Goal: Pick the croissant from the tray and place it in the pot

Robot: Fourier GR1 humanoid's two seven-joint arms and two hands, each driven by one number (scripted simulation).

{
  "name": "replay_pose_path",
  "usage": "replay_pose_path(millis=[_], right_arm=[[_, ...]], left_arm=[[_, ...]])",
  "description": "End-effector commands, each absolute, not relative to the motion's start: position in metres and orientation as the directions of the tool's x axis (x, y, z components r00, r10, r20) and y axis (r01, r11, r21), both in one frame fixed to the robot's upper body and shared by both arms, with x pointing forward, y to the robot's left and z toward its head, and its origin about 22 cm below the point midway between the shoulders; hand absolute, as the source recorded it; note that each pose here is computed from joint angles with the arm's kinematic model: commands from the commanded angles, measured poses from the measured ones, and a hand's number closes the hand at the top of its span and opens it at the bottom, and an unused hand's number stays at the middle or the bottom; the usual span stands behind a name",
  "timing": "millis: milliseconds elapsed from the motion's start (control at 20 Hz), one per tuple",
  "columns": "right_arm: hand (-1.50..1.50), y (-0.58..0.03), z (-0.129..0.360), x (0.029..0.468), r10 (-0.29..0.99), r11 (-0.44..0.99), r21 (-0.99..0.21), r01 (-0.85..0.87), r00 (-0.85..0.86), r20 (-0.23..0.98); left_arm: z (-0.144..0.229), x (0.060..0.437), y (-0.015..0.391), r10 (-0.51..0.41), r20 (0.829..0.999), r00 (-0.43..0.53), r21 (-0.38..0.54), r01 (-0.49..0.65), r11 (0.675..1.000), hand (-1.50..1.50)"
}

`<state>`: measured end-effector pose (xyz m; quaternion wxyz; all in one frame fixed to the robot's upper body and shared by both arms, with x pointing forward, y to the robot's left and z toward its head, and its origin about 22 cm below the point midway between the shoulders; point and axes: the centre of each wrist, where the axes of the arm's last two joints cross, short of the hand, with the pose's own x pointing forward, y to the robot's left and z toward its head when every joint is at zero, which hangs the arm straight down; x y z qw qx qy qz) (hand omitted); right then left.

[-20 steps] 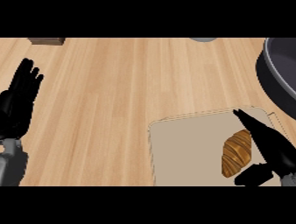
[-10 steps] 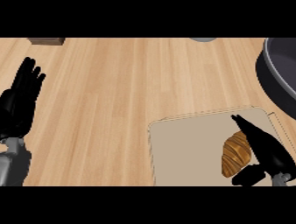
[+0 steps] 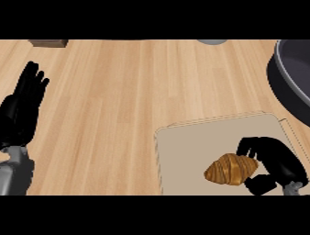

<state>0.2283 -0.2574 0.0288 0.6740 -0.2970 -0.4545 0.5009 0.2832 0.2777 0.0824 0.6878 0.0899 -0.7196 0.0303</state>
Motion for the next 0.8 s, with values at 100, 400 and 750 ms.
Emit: replay_pose_path(millis=[100,400,750], right_arm=[[1.5,-0.254,0.01,0.233,0.952,0.3,-0.86,-0.412,0.072,0.298],[1.5,-0.215,0.021,0.208,0.899,0.218,-0.85,-0.479,-0.241,0.366],[1.5,-0.23,0.08,0.174,0.83,0.222,-0.872,-0.437,-0.384,0.404]], left_arm=[[0.088,0.26,0.254,-0.076,0.996,-0.041,0.067,-0.177,0.982,0.0],[0.09,0.287,0.274,-0.084,0.995,-0.048,0.075,-0.171,0.982,0.0],[0.098,0.278,0.271,-0.084,0.996,-0.043,0.074,-0.192,0.979,0.0]])
